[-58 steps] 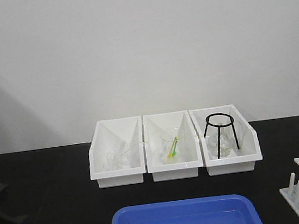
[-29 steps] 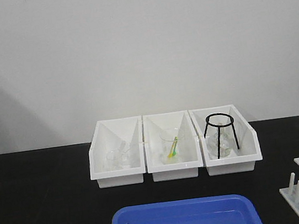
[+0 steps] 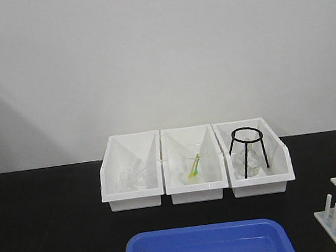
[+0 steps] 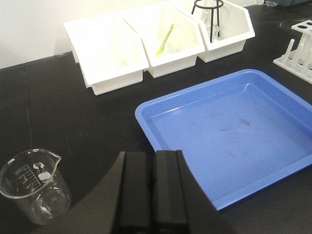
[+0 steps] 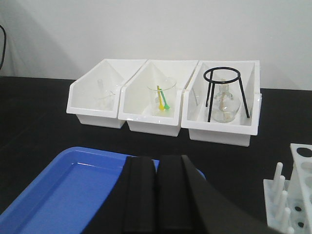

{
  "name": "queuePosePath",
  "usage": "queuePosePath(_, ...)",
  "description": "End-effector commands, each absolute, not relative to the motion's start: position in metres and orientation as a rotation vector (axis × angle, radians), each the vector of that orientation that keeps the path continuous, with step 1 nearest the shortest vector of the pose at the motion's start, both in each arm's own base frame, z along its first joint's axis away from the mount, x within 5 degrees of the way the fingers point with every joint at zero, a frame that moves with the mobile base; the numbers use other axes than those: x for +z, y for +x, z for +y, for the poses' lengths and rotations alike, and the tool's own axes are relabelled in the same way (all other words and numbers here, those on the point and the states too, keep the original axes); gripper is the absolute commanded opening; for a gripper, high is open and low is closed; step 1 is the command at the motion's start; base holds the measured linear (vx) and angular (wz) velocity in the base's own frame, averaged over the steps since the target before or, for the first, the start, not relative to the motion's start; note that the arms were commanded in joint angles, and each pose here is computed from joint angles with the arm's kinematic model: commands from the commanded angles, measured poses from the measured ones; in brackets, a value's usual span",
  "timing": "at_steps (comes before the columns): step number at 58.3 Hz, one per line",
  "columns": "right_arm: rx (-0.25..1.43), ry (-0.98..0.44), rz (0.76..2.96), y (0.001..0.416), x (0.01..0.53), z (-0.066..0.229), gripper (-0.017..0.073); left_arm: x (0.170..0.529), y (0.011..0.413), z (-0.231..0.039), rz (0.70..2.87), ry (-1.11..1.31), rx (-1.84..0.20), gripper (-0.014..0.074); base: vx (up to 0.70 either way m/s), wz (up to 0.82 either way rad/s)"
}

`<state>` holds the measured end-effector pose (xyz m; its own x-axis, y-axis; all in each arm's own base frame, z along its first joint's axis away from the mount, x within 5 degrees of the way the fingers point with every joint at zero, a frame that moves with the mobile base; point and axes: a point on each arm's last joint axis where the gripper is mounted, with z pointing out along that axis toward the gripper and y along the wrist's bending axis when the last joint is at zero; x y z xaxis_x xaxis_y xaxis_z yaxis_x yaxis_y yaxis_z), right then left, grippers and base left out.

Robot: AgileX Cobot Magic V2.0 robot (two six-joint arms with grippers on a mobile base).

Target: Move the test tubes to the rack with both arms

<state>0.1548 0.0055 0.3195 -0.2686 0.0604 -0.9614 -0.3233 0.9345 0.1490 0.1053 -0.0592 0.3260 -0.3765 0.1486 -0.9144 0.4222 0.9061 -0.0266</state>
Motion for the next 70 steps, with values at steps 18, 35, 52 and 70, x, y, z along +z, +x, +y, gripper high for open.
queuePosePath(18, 0.348, -0.193, 1.774, 0.155, 0.33, 0.005, -0.0008, 0.34, 0.105, -0.062, 1.868, 0.418, -0.347, -0.0021, 0.0, 0.0)
queuePosePath(35, 0.348, -0.193, 1.774, 0.155, 0.33, 0.005, -0.0008, 0.337, 0.099, -0.042, 1.811, 0.453, -0.164, -0.0021, 0.0, 0.0)
queuePosePath(52, 0.348, -0.193, 1.774, 0.155, 0.33, 0.005, -0.0008, 0.273, 0.06, -0.011, 1.678, 0.236, -0.092, -0.0021, 0.0, 0.0)
queuePosePath(70, 0.348, -0.193, 1.774, 0.155, 0.33, 0.005, -0.0008, 0.188, 0.057, -0.002, 1.59, -0.037, -0.092, -0.0021, 0.0, 0.0)
